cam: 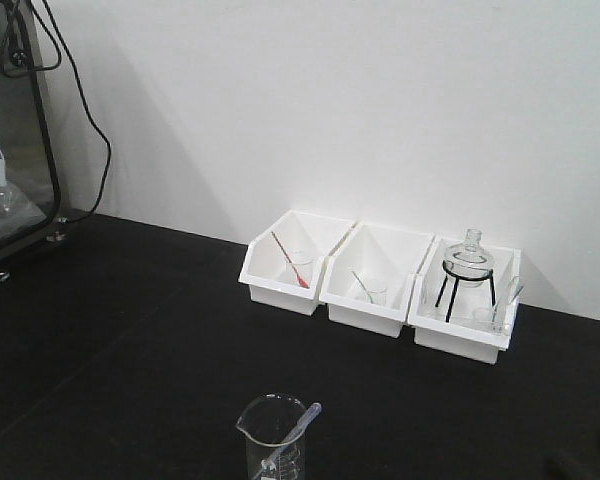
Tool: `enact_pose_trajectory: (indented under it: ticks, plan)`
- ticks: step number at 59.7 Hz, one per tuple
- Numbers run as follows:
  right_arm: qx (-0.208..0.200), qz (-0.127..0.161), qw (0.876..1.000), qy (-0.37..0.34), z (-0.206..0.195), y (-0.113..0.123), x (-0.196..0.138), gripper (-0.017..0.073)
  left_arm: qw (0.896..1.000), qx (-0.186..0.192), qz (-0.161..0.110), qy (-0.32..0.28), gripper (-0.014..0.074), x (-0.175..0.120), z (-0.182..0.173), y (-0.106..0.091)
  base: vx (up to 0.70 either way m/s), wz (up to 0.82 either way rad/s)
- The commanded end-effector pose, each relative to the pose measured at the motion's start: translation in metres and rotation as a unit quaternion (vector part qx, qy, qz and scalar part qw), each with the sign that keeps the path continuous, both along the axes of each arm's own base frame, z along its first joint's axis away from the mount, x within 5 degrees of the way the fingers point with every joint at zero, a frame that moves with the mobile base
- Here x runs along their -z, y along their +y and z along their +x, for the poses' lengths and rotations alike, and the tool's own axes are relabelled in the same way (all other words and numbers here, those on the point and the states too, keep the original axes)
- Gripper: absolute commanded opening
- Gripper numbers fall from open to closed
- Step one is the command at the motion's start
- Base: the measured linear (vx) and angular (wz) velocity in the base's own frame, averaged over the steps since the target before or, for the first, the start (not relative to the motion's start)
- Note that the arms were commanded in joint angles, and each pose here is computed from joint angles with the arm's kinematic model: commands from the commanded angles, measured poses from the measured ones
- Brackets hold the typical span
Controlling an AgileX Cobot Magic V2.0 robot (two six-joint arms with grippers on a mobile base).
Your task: Grab transparent chemical and place on left bench
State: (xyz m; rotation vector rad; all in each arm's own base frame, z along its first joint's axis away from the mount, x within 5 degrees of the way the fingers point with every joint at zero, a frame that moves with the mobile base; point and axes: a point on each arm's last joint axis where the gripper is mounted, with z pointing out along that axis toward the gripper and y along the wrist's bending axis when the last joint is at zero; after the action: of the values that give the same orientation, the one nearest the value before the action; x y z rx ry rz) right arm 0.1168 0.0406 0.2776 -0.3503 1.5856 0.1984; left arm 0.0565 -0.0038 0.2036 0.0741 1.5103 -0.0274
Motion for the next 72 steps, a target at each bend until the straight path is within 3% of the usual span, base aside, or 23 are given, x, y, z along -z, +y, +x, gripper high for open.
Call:
enact_pose_trajectory:
  ticks: [1, 10, 17, 21, 29, 72]
  plan:
    - [0.060, 0.002, 0.997, -0.042, -0.014, -0.018, -0.003, 0.0242, 0.999, 0.000, -0.007, -0.040, -0.0003, -0.003, -0.001, 0.000, 0.00, 0.00]
    - [0.171, 0.013, 0.984, -0.047, -0.041, -0.040, 0.040, 0.0085, 0.999, 0.000, -0.007, -0.040, -0.0003, -0.003, -0.001, 0.000, 0.00, 0.00]
    - [0.222, 0.039, 0.972, -0.066, -0.056, -0.046, 0.071, -0.0013, 0.999, 0.000, -0.007, -0.040, -0.0003, -0.003, -0.001, 0.000, 0.00, 0.00]
    - [0.245, 0.046, 0.967, -0.052, -0.062, -0.049, 0.076, -0.0010, 0.999, 0.000, -0.007, -0.040, -0.0003, -0.003, -0.001, 0.000, 0.00, 0.00]
    - [0.249, 0.030, 0.967, -0.038, -0.061, -0.050, 0.080, -0.0007, 0.999, 0.000, -0.007, -0.040, -0.0003, -0.003, -0.001, 0.000, 0.00, 0.00]
    - [0.250, 0.030, 0.967, -0.039, -0.061, -0.050, 0.079, -0.0007, 0.999, 0.000, -0.007, -0.040, -0.0003, -0.003, -0.001, 0.000, 0.00, 0.00]
